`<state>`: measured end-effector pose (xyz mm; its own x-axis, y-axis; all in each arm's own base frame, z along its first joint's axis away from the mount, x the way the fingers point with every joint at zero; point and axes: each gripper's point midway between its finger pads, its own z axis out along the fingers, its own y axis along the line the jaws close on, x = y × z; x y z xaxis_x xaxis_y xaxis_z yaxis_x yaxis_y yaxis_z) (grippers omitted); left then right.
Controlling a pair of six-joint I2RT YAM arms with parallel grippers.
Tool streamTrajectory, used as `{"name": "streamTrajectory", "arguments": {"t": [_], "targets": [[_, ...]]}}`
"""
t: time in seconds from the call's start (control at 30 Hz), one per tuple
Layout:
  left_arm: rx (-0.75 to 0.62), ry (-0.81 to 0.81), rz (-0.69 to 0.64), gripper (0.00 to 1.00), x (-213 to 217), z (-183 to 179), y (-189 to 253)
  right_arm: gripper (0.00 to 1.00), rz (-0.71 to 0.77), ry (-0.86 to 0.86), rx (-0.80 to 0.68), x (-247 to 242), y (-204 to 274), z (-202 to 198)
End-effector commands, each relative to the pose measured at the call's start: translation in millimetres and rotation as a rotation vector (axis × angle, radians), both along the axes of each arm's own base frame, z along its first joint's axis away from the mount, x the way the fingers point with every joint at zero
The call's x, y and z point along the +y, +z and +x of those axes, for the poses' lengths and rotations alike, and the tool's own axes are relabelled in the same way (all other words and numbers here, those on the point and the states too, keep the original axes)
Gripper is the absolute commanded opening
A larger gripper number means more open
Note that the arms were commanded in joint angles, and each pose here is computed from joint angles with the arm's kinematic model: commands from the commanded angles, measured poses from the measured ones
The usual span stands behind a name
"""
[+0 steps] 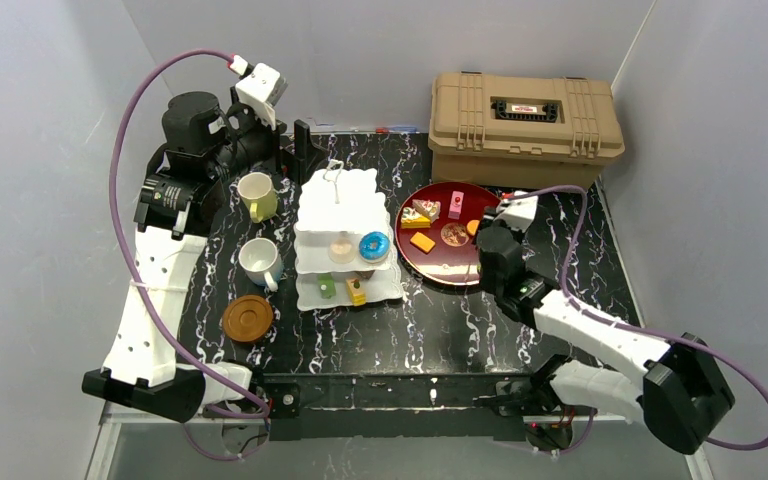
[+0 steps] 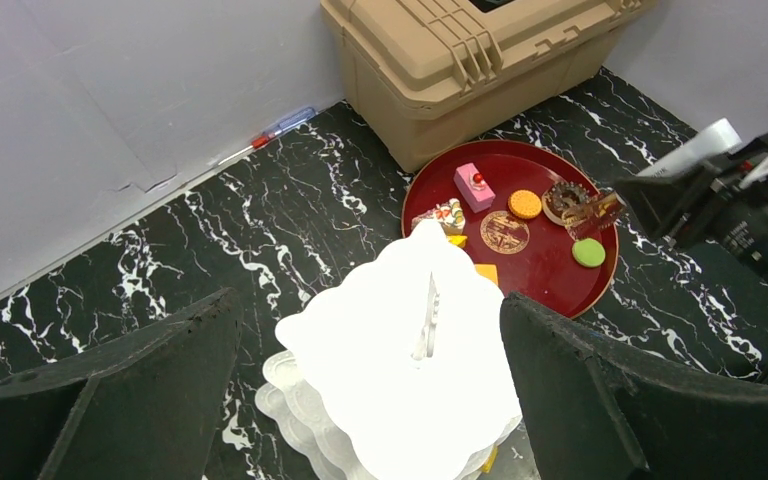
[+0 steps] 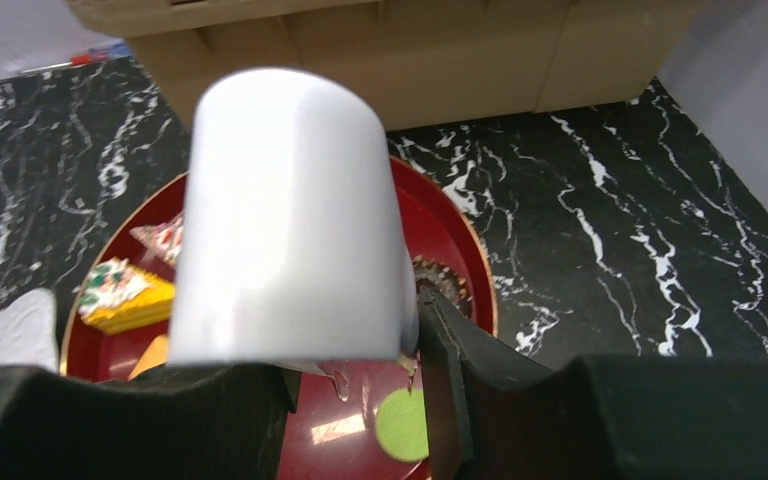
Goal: Serve the afternoon tea
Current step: Pick up the desert from the tray.
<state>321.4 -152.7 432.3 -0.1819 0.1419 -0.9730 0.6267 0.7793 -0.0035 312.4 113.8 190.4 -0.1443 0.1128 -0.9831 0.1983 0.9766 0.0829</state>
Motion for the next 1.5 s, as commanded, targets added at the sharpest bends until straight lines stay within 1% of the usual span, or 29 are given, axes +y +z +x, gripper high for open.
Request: {"name": "streamTrajectory", "arguments": {"t": [0.0, 0.1, 0.2, 0.23, 0.33, 0.43, 0.67, 0.9, 1.03, 1.1, 1.2, 1.33, 1.47], "targets": [[-0.030, -0.009, -0.011, 0.99, 0.2, -4.0, 11.5, 0.52, 0.049, -0.028, -0.042, -11.4, 22.0, 24.4], [-0.032, -0.010, -0.012, 0.99, 0.1, -4.2, 11.8, 0.59, 0.043, -0.050, -0.043, -19.5, 21.8, 31.9], [-0.031, -0.008, -0.012, 0.99, 0.2, -3.6, 10.9, 0.69, 0.036, -0.064, -0.041, -24.6, 21.2, 37.7], [-0.031, -0.008, -0.011, 0.99, 0.2, -3.4, 10.7, 0.71, 0.035, -0.068, -0.040, -25.7, 21.3, 39.5], [-0.030, -0.009, -0.011, 0.99, 0.0, -2.8, 10.1, 0.74, 0.037, -0.067, -0.039, -27.3, 19.8, 43.9], [-0.032, -0.008, -0.010, 0.99, 0.3, -2.8, 10.2, 0.74, 0.039, -0.067, -0.039, -28.3, 17.2, 47.2], [-0.038, -0.002, -0.005, 0.99, 1.8, -3.1, 11.0, 0.69, 0.020, -0.057, -0.011, -28.2, 7.2, 53.4], [-0.035, -0.002, -0.008, 0.99, 1.3, -2.6, 8.5, 0.66, -0.013, -0.049, 0.031, -30.9, -14.8, 48.1], [-0.035, 0.000, -0.007, 0.99, 1.6, -2.5, 8.1, 0.56, -0.021, -0.045, 0.040, -32.1, -20.8, 45.3], [-0.034, 0.001, -0.007, 0.99, 1.8, -2.4, 7.5, 0.53, -0.022, -0.046, 0.023, -32.4, -15.9, 46.4], [-0.033, 0.001, -0.005, 0.99, 1.7, -1.8, 5.7, 0.50, -0.028, -0.029, -0.027, -29.5, -0.8, 51.4], [-0.040, 0.004, -0.003, 0.99, 2.7, -2.7, 7.4, 0.50, -0.063, -0.018, -0.087, -27.3, 22.5, 59.5], [-0.041, 0.005, -0.003, 0.99, 2.9, -2.5, 7.7, 0.51, -0.092, -0.018, -0.100, -26.6, 28.4, 66.4]]}}
